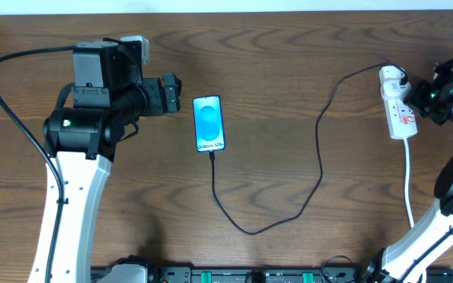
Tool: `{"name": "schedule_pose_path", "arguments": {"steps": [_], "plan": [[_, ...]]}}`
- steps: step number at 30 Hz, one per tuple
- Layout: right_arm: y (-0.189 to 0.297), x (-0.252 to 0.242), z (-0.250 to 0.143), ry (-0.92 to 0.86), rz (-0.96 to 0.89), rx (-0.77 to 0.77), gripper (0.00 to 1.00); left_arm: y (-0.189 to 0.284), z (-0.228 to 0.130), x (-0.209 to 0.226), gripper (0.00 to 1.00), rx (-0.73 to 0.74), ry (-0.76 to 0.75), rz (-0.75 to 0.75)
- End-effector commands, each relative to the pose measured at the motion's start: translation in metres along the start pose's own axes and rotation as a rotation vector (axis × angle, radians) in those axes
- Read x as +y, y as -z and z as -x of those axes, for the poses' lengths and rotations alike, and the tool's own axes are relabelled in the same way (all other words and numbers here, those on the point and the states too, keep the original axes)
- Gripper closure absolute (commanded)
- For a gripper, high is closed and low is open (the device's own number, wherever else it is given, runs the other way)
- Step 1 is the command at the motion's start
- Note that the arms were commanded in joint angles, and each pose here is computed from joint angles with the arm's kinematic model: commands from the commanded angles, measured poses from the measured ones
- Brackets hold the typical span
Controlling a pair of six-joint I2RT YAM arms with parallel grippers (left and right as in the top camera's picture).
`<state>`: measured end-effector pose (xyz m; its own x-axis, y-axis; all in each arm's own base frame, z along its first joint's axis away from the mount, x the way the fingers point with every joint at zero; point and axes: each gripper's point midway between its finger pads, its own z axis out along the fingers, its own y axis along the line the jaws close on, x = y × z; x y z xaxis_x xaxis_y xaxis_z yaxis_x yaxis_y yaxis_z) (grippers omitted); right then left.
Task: Plug charger to phone and switch on socket
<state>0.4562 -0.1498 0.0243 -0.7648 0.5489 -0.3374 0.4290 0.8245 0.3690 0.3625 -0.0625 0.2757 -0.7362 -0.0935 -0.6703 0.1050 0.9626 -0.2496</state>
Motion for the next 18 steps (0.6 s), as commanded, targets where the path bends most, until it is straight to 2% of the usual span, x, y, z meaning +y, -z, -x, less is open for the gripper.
{"name": "schedule_pose_path", "arguments": {"steps": [1,5,10,13,18], "plan": [[-0.005,0.011,-0.028,-0.057,0.084,0.092,0.99,0.003,0.002,0.001,0.05,-0.008,0.006,0.008],[0.040,0.013,-0.006,-0.056,0.087,0.003,0.99,0.003,0.002,0.001,0.05,-0.008,0.006,0.008],[0.109,0.039,0.011,-0.008,0.111,-0.116,0.99,0.003,0.002,0.002,0.05,-0.009,0.006,0.008],[0.148,0.066,0.010,0.061,0.148,-0.170,0.99,0.003,0.002,0.001,0.05,-0.008,0.006,0.008],[0.183,0.112,-0.010,0.222,0.209,-0.189,0.99,0.003,0.002,0.002,0.05,-0.009,0.006,0.008]]}}
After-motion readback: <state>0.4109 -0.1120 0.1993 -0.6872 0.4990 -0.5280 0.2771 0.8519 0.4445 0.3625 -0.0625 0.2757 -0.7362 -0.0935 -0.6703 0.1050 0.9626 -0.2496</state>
